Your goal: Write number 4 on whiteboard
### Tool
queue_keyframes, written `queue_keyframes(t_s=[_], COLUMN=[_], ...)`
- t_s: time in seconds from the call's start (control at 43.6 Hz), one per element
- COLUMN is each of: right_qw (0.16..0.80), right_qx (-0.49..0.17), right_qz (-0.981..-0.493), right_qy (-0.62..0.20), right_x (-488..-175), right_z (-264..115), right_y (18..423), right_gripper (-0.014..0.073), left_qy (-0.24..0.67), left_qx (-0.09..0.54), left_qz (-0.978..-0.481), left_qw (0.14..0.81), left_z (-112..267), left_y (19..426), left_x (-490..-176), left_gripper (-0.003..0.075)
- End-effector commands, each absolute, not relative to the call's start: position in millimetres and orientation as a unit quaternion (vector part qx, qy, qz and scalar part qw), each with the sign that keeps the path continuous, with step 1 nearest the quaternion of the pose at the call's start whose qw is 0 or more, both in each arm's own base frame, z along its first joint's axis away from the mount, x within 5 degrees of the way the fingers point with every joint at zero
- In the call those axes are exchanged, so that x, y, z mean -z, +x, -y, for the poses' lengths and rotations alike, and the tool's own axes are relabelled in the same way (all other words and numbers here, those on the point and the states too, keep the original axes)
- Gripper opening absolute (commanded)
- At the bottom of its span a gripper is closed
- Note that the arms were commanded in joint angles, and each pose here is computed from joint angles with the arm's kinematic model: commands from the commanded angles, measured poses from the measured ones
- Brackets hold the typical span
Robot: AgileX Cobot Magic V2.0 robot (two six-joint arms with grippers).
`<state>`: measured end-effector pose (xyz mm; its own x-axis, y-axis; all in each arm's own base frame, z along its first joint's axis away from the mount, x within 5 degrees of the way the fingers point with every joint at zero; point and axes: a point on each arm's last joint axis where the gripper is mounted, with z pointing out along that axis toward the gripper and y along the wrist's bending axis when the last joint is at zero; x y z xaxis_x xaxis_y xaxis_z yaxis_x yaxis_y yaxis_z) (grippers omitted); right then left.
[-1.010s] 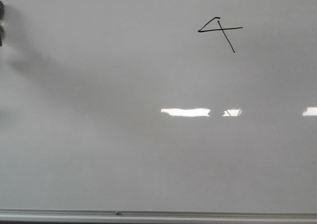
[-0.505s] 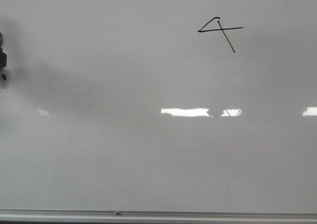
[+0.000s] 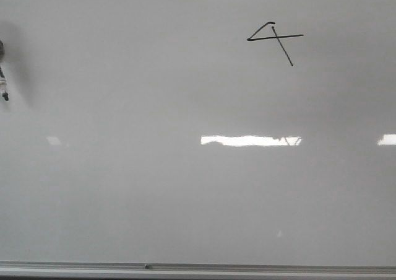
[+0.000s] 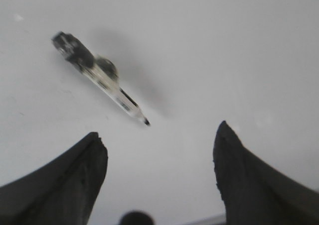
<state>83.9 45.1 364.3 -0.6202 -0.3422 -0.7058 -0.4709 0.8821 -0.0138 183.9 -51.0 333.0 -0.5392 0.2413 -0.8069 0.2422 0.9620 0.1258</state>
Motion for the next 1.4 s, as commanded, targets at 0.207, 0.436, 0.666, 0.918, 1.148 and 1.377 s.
queue_keyframes(t_s=[0.207, 0.436, 0.666, 0.918, 1.148, 1.377], right_qw=[0.467, 0.503, 0.509, 0.509, 0.507, 0.507], right_qx=[-0.105, -0.116, -0.117, -0.117, -0.119, -0.119], right_qz=[-0.853, -0.832, -0.829, -0.829, -0.830, -0.830], right_qy=[-0.207, -0.202, -0.202, -0.202, -0.201, -0.201], right_x=[-385.2, -373.9, -371.5, -369.8, -369.6, -369.6], right_z=[-29.3, -18.8, -16.0, -16.5, -16.8, -16.8], right_y=[60.5, 42.0, 37.2, 38.1, 37.8, 37.8], right_gripper=[0.0557, 0.0536, 0.0120, -0.0071, -0.0071, -0.0071], left_qy=[0.275, 0.309, 0.299, 0.299, 0.299, 0.299], left_qx=[0.123, 0.151, 0.170, 0.172, 0.172, 0.172], left_qz=[-0.839, -0.816, -0.804, -0.801, -0.801, -0.801], left_qw=[0.453, 0.464, 0.484, 0.489, 0.489, 0.489], left_z=[81.4, 87.4, 90.1, 90.5, 90.5, 90.5], left_y=[115.9, 103.2, 104.4, 104.7, 104.7, 104.7], left_x=[-365.2, -370.2, -374.8, -375.7, -375.7, -375.7], left_gripper=[0.0437, 0.0375, 0.0123, -0.0020, -0.0020, -0.0020])
